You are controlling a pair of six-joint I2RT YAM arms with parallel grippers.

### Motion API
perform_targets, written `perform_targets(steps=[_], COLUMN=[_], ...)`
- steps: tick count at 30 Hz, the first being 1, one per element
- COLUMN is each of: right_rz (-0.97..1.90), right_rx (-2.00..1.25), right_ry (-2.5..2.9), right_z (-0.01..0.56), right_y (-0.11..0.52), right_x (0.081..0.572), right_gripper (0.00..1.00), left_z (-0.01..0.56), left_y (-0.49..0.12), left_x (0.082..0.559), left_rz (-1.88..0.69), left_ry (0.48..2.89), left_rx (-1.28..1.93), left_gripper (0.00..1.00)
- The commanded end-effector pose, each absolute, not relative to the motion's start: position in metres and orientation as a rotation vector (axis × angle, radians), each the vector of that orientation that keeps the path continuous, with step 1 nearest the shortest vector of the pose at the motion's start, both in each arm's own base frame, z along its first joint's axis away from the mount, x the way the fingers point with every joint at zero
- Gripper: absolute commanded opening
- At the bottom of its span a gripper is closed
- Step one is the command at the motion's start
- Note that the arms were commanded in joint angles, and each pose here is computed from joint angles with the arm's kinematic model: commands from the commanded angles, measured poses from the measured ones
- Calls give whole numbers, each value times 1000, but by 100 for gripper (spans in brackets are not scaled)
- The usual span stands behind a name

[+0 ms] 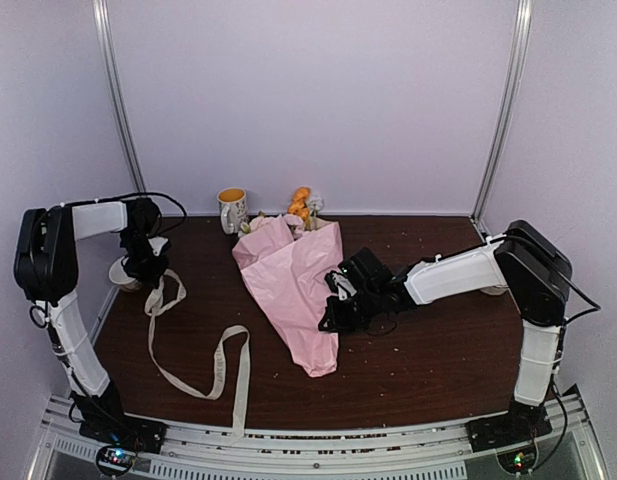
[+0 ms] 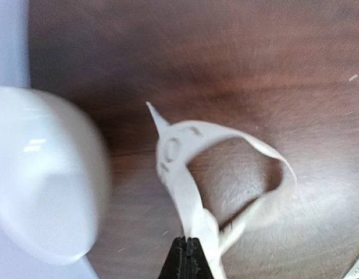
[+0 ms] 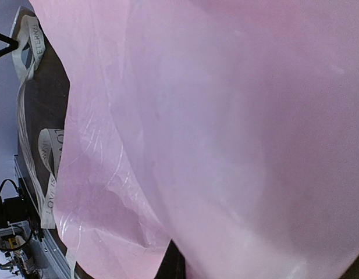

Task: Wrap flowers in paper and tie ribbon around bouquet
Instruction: Adjust the ribbon at the center of the board.

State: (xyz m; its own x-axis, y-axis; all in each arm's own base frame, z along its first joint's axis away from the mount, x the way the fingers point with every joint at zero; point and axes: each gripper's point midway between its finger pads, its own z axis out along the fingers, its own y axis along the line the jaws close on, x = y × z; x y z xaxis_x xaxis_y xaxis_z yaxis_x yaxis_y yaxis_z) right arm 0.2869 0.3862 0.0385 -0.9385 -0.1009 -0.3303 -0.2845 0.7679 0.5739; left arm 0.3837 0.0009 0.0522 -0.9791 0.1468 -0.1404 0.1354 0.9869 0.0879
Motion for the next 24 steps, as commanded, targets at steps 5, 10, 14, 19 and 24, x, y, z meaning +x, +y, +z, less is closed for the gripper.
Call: perform_targets(steps=[5,10,14,19,24], right_rz=[848,844,849,847,841], right_rx=[-290,-291,-290,-295,-299], right_ry=[2735,2733,2729,2726,2733], right_z=[26,27,30,31,30], right_y=[371,372,374,375,374], right_x=[279,280,283,284,283], right_gripper=[0,0,0,0,0], left_z=[386,540,552,508,469], left_y=[-21,-52,-84,-89,-104], left_x=[389,304,273,292,307], left_rz=[392,300,255,263,182], left_ry=[1955,1463,1363,1512,1616], left_rx=[288,377,528,578,607], left_gripper=[0,0,0,0,0])
